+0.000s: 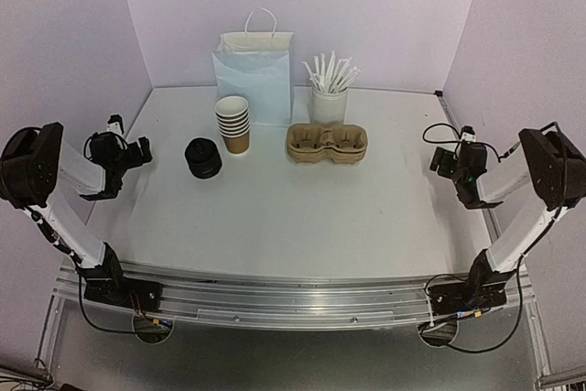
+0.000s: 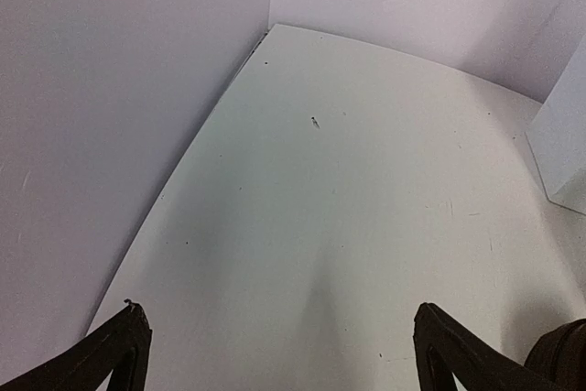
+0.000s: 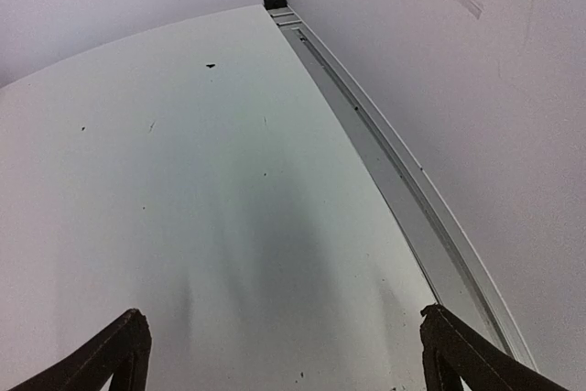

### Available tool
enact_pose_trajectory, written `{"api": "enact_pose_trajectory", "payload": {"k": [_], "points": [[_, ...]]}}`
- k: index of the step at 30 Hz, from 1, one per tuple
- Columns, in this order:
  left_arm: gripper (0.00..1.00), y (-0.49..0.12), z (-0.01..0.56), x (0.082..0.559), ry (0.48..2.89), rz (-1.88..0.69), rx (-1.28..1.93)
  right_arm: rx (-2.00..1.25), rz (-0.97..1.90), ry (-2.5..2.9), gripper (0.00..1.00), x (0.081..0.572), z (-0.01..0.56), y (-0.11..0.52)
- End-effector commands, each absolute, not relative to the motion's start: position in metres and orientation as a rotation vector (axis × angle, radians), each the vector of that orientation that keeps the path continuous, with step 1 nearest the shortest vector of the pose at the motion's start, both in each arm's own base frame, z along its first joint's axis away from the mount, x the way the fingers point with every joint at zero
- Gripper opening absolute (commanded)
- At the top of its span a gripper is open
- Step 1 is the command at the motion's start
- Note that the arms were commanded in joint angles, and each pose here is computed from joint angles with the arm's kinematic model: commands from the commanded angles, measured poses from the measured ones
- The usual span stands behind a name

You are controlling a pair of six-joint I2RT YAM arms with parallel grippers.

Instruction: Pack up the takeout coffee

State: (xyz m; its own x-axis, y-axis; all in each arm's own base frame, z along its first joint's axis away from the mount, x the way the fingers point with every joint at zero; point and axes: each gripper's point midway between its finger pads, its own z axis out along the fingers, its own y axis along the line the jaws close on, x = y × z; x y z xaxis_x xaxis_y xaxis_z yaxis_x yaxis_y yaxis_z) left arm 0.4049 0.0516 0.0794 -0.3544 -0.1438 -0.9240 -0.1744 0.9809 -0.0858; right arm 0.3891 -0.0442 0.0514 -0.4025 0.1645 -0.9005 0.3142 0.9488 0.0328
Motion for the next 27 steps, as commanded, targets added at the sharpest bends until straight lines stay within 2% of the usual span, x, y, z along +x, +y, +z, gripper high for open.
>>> {"api": "enact_pose_trajectory", "payload": {"k": [1, 4, 8, 15, 21, 23, 27], "points": [[1.0, 0.054, 0.094, 0.411, 1.881, 0.046, -0.223, 0.355, -0.174, 1.94, 0.97, 0.394, 0.07, -0.047], [1.0, 0.054, 0.094, 0.411, 1.88, 0.047, -0.225, 0.327, -0.159, 1.929, 0.96, 0.396, 0.079, -0.043], [1.0, 0.054, 0.093, 0.411, 1.885, 0.05, -0.223, 0.412, -0.215, 1.898, 0.97, 0.39, 0.122, -0.057], [1.0, 0.028, 0.113, 0.413, 1.915, -0.056, -0.069, 0.51, 0.039, 1.827, 0.91, 0.382, 0.182, -0.037], [1.0, 0.022, 0.21, 0.434, 1.794, -0.061, 0.022, 0.56, 0.414, 1.922, 0.85, 0.394, 0.214, 0.021], [1.0, 0.003, 0.248, 0.434, 1.7, -0.057, 0.214, 0.517, 0.481, 1.944, 0.82, 0.399, 0.231, 0.052], [1.0, -0.072, 0.295, 0.408, 1.566, -0.154, 0.705, 0.39, 0.651, 1.99, 0.74, 0.401, 0.258, 0.14]]}}
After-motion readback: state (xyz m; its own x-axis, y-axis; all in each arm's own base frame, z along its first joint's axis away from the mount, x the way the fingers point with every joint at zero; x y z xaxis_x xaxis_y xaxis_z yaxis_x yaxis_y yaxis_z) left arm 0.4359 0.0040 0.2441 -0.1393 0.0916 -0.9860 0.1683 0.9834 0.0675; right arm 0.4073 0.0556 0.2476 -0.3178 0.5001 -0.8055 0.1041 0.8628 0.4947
